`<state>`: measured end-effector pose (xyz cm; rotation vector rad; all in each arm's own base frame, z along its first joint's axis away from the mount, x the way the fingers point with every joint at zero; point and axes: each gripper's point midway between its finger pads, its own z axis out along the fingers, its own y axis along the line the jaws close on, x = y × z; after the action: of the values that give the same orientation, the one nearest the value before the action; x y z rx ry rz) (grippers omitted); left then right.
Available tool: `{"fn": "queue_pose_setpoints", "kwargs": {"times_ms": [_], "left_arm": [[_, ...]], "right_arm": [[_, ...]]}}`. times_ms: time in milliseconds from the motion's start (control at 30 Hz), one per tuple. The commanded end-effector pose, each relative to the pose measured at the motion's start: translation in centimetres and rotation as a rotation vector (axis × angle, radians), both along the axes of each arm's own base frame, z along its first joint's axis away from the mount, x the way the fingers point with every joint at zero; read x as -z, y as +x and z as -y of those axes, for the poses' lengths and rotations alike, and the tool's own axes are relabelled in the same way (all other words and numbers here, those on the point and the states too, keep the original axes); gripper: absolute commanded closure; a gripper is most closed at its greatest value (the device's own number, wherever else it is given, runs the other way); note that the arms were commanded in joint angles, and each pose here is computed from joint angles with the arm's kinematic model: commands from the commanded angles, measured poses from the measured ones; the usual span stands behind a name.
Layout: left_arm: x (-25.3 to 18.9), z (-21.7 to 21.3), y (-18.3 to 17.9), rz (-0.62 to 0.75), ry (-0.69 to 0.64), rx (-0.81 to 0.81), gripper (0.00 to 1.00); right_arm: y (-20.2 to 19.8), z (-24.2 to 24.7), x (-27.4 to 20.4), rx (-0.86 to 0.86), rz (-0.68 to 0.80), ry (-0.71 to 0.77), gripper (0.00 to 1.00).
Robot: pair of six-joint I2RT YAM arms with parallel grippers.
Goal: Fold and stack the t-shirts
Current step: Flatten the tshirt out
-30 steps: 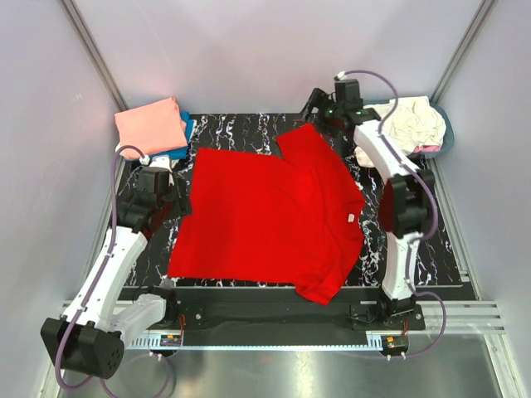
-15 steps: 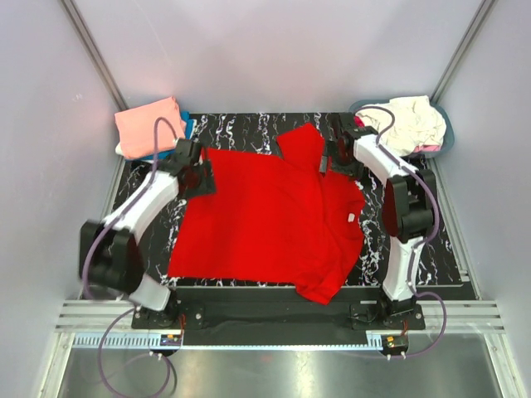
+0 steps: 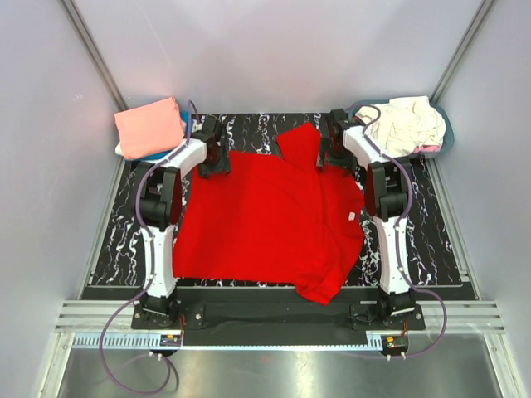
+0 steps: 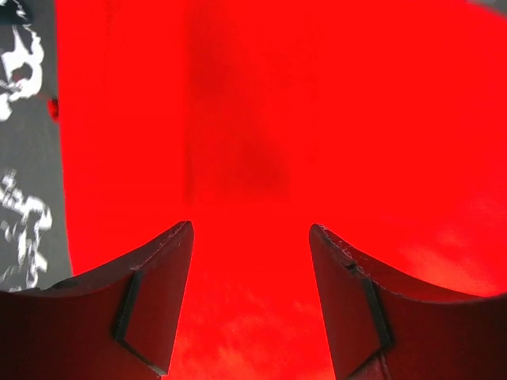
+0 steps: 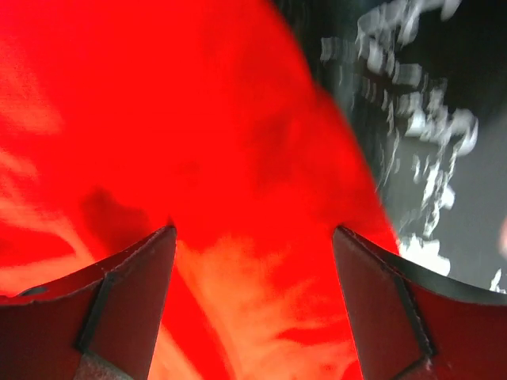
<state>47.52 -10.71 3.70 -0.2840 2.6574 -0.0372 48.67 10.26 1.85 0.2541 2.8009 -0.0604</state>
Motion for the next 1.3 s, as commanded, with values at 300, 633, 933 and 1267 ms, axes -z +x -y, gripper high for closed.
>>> {"fn": "queue_pose_setpoints", "kwargs": {"times_ms": [300, 633, 933, 1267], "left_arm": [[0.5, -6.9, 5.5, 0.02, 0.017, -0.153, 0.47], [-0.4, -6.6, 10.5, 0.084, -0.003, -0.104, 0.42], [-12.0, -6.2, 11.0, 0.31, -0.027, -0.072, 0.33], [-21.3, -3.5, -1.8, 0.321, -0.075, -0.002, 0.3]], "right_arm": [[8.1, 0.9, 1.7, 0.015, 0.086, 0.085, 0.15], [13.2, 0.1, 0.2, 0.02, 0.276, 0.17, 0.13], [14.9, 0.5, -8.1, 0.065, 0.464, 0.176, 0.1], [4.9, 1.5, -24.0, 0.107, 0.552, 0.195, 0.09]]}}
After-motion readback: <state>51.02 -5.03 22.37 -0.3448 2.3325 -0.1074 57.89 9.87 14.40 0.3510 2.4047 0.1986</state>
